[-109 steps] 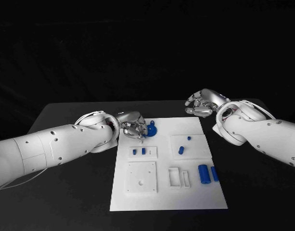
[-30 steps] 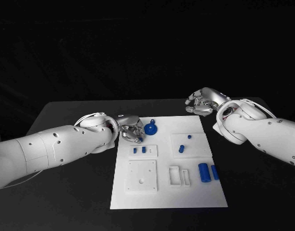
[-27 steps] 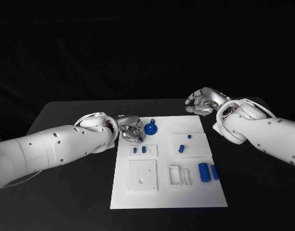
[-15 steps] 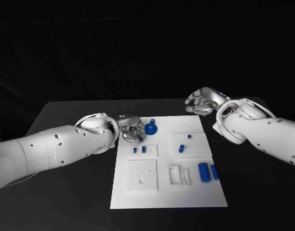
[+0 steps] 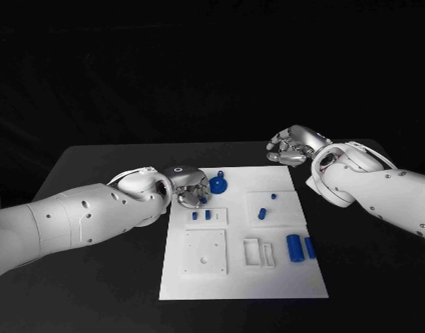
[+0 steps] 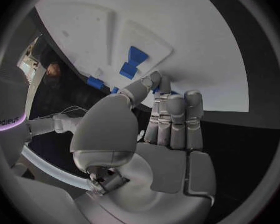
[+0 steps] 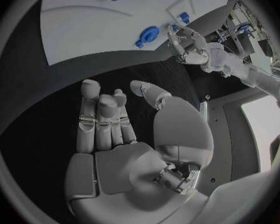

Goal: Assemble the parts on the task board

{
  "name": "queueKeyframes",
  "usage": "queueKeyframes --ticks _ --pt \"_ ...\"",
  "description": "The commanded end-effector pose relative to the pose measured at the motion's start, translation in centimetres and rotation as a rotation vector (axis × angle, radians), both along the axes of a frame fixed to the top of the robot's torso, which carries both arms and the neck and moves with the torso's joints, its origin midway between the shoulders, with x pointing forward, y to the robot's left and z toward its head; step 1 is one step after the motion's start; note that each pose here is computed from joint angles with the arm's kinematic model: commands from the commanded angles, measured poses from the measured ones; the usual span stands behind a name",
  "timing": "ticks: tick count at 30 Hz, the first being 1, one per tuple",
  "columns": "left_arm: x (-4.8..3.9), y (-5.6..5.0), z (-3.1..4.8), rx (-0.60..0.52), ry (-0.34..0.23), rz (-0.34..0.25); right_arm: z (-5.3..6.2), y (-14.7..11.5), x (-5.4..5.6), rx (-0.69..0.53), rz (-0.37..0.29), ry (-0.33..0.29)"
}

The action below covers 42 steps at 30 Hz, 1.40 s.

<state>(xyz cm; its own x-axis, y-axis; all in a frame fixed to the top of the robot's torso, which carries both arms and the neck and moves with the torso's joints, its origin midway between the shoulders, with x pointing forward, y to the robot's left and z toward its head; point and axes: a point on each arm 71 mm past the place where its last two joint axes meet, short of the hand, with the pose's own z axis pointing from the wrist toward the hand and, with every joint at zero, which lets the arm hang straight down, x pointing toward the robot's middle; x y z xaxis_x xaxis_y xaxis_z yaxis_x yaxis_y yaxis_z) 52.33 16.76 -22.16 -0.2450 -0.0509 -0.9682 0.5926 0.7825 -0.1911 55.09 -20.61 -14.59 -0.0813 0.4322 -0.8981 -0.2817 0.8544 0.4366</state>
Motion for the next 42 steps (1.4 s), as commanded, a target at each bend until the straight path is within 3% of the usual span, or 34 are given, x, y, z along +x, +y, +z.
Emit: queueKeyframes --ticks 1,42 --pt "-0.76 -0.8 -0.44 0.011 -0.03 -0.05 0.0 0.0 0.0 0.003 0.003 -0.005" --pt "-0.22 0.4 -0.59 0.016 -0.028 0.005 0.0 -0.1 0.0 0.003 0.002 -0.004"
